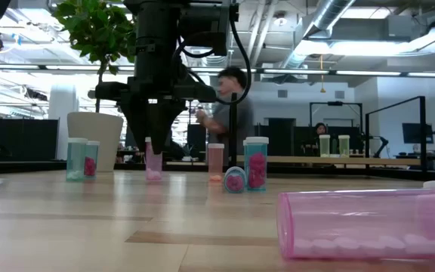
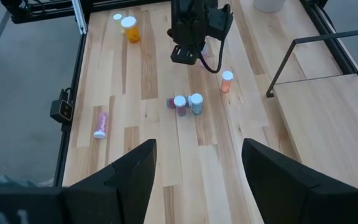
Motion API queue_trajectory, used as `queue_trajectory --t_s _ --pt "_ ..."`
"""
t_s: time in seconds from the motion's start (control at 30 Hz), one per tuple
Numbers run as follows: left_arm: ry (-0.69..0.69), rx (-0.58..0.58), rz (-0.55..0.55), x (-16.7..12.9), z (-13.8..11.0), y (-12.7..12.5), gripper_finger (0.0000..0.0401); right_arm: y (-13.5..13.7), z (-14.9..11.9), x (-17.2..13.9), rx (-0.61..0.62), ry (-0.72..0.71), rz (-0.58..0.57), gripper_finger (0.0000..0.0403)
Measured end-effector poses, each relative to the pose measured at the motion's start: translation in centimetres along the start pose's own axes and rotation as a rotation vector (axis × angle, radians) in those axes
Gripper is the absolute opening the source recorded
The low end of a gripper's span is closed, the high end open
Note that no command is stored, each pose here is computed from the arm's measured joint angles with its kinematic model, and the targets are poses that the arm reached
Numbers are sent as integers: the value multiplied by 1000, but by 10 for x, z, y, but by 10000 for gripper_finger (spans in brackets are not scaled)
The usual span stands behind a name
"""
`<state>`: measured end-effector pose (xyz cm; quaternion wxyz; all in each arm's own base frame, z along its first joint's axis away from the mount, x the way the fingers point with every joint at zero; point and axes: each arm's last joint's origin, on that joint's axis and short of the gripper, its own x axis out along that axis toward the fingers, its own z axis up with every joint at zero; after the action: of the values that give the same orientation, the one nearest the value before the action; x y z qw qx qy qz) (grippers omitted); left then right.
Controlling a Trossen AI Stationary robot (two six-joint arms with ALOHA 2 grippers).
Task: Pick and place medicine bottles onto shelf by color
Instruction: Move the top pink pill bottle to the center of the table
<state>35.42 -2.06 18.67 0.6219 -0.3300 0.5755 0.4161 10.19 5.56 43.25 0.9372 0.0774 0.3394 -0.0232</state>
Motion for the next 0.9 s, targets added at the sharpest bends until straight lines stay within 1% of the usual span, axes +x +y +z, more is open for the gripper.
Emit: queue_trajectory --t_s 0.37,0.6,0.9 --pt "-3 2 -6 0 0 -1 93 0 0 0 0 0 0 260" --pt "-13 -1 -26 0 1 -3 111 0 0 0 -2 0 0 260" --pt "-15 -6 -24 0 1 -2 132 0 0 0 -2 0 0 260"
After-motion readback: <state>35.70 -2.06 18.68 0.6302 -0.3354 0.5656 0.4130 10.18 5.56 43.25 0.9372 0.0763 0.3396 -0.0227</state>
